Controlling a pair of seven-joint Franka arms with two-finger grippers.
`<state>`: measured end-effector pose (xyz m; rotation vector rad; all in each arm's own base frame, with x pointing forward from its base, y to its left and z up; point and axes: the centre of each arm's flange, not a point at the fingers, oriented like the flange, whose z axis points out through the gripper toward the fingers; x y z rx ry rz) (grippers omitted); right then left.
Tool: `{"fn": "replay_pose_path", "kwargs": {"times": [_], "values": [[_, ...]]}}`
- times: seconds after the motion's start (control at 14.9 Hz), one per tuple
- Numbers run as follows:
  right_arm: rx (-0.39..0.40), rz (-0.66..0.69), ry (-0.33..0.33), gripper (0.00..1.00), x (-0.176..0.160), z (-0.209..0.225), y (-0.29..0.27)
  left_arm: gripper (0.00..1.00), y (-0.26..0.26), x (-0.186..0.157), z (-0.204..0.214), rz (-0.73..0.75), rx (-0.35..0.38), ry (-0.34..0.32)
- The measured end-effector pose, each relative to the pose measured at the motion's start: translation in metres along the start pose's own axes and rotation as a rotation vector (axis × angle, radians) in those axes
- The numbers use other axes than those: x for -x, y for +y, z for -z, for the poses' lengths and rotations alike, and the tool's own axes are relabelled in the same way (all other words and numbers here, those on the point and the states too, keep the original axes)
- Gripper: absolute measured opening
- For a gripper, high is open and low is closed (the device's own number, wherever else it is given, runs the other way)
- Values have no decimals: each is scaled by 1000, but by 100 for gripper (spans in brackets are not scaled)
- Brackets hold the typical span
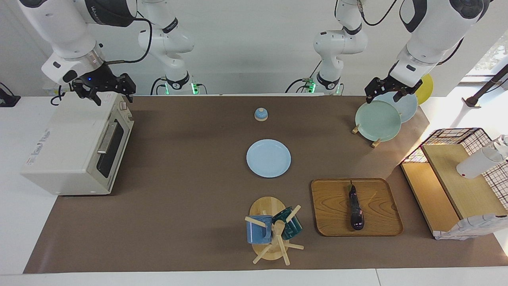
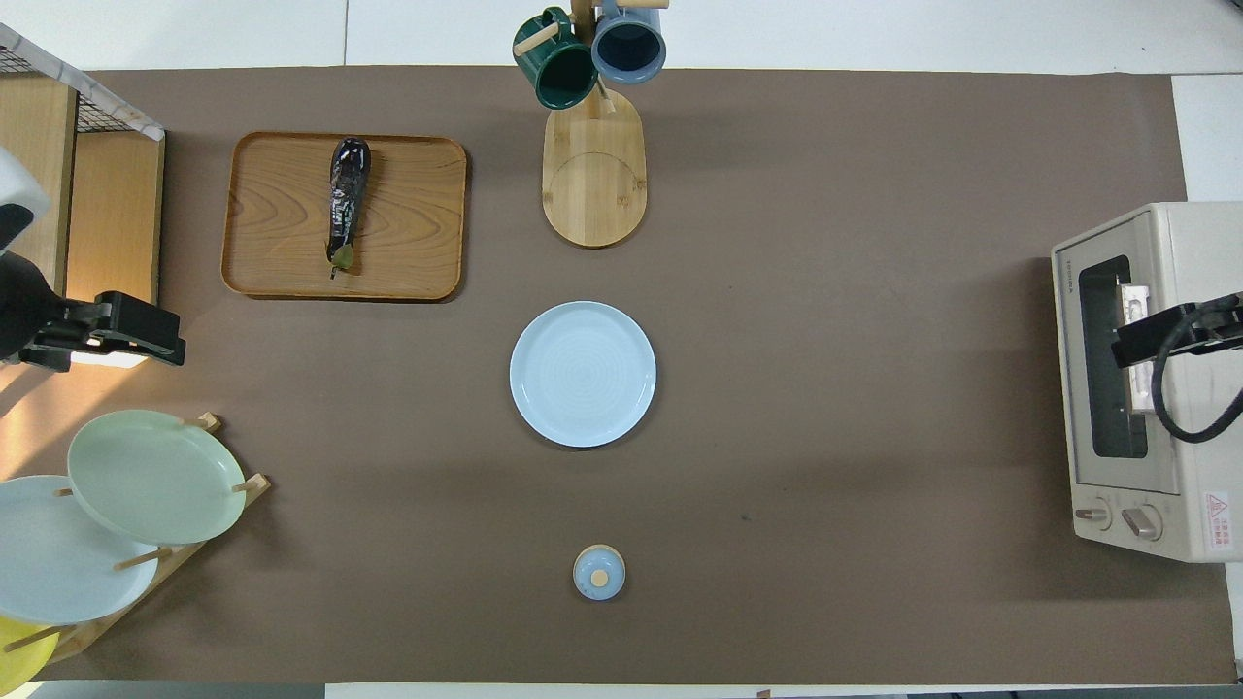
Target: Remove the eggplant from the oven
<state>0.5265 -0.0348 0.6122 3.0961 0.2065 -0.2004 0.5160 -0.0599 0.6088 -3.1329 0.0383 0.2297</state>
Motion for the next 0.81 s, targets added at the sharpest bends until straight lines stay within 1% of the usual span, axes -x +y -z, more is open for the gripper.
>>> {"fn": "replay_pose_path", "kwargs": {"times": [0.2, 0.54, 0.81], "values": [[2, 2, 12, 100, -2, 0, -1, 100, 2, -2, 4, -3, 1, 25], [3, 1, 12, 100, -2, 0, 0, 100, 2, -5, 7, -3, 4, 56], [2, 1, 12, 100, -2, 0, 0, 100, -3, -6, 8, -4, 6, 65]]}}
